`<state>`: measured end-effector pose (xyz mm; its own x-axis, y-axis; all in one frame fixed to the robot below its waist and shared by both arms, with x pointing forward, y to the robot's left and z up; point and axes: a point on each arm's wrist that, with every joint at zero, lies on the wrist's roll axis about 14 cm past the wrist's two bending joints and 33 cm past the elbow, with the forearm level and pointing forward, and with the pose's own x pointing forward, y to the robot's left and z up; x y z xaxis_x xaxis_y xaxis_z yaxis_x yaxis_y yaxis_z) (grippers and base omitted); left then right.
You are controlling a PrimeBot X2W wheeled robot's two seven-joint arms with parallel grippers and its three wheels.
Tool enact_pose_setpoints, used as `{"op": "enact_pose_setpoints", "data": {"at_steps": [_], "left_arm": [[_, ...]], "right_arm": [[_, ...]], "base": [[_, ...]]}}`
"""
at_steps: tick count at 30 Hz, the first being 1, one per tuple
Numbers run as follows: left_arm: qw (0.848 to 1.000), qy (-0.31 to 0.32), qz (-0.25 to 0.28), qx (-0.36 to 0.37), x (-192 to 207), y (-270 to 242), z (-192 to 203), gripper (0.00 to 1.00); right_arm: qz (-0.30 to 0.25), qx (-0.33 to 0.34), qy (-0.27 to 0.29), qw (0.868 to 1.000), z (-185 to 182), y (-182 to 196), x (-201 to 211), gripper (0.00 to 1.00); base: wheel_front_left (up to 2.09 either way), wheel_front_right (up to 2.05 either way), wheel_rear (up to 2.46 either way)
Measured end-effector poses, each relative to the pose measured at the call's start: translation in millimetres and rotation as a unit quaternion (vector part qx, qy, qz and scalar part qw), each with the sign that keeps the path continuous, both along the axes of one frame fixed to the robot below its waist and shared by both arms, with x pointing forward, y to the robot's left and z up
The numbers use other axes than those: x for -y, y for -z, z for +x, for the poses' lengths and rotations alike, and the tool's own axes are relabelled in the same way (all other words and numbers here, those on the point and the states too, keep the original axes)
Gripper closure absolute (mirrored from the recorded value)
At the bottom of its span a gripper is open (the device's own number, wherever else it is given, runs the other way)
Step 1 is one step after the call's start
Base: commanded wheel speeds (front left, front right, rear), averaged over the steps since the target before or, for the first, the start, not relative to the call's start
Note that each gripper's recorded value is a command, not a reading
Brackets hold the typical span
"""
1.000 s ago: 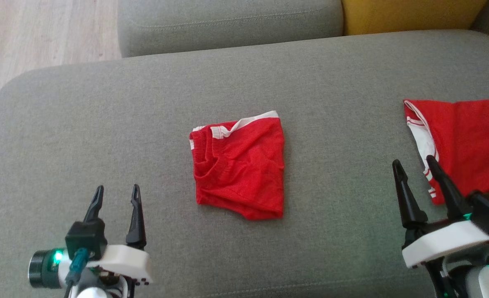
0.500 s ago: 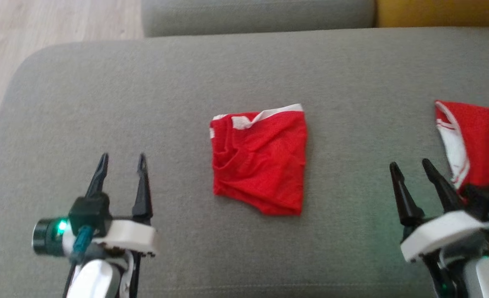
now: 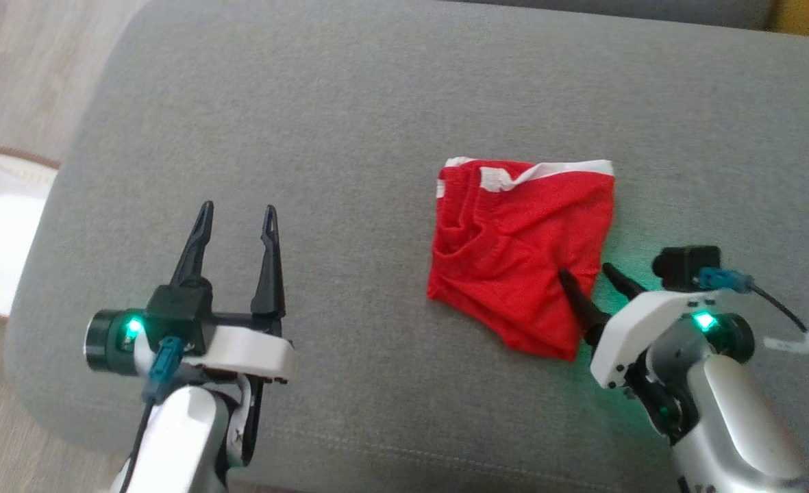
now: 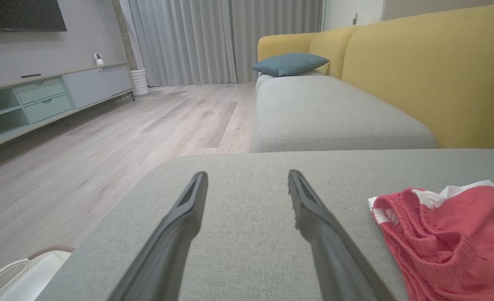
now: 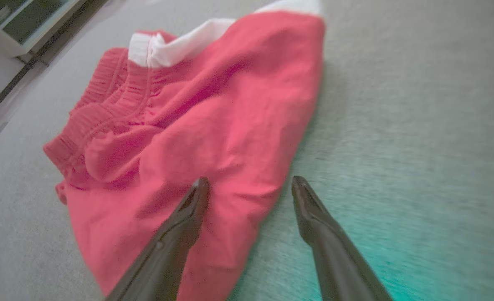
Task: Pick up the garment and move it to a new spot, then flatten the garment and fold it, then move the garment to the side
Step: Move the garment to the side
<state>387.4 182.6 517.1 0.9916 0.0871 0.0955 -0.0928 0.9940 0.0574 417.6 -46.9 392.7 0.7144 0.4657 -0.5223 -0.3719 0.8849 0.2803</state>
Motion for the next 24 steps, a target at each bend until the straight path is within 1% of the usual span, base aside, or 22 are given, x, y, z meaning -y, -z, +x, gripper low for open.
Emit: {"op": "enact_pose_setpoints", "data": {"at_steps": [5, 6, 7, 11, 16, 19, 24], "left_arm": [[1.000, -0.015, 0.000, -0.012, -9, 7, -4, 0.00], [1.000, -0.016, 0.000, -0.012, -10, 7, -4, 0.00], [1.000, -0.016, 0.001, -0.011, -9, 7, -4, 0.00], [1.000, -0.013, 0.002, -0.008, -6, 5, -1, 0.00], [1.000, 0.007, 0.003, -0.001, 5, 3, 6, 0.00], [1.000, 0.031, 0.002, 0.000, 19, 4, 13, 0.00], [0.997, 0.083, 0.001, 0.003, 50, 6, 28, 0.00]], "right_arm": [[-0.008, -0.063, -0.037, 0.997, -3, 24, -23, 0.01], [-0.011, -0.071, -0.041, 0.997, -2, 26, -25, 0.43], [-0.015, -0.075, -0.046, 0.996, 2, 24, -27, 1.00], [-0.016, -0.080, -0.047, 0.996, 1, 25, -26, 1.00], [-0.033, -0.049, -0.051, 0.997, -2, 18, -17, 1.00], [-0.053, -0.033, -0.043, 0.997, -8, 17, 5, 1.00], [-0.088, -0.017, -0.005, 0.996, -17, 12, 56, 1.00]], "base": [[0.00, 0.00, 0.00], [0.00, 0.00, 0.00], [0.00, 0.00, 0.00], [0.00, 0.00, 0.00], [0.00, 0.00, 0.00], [0.00, 0.00, 0.00], [0.00, 0.00, 0.00]]}}
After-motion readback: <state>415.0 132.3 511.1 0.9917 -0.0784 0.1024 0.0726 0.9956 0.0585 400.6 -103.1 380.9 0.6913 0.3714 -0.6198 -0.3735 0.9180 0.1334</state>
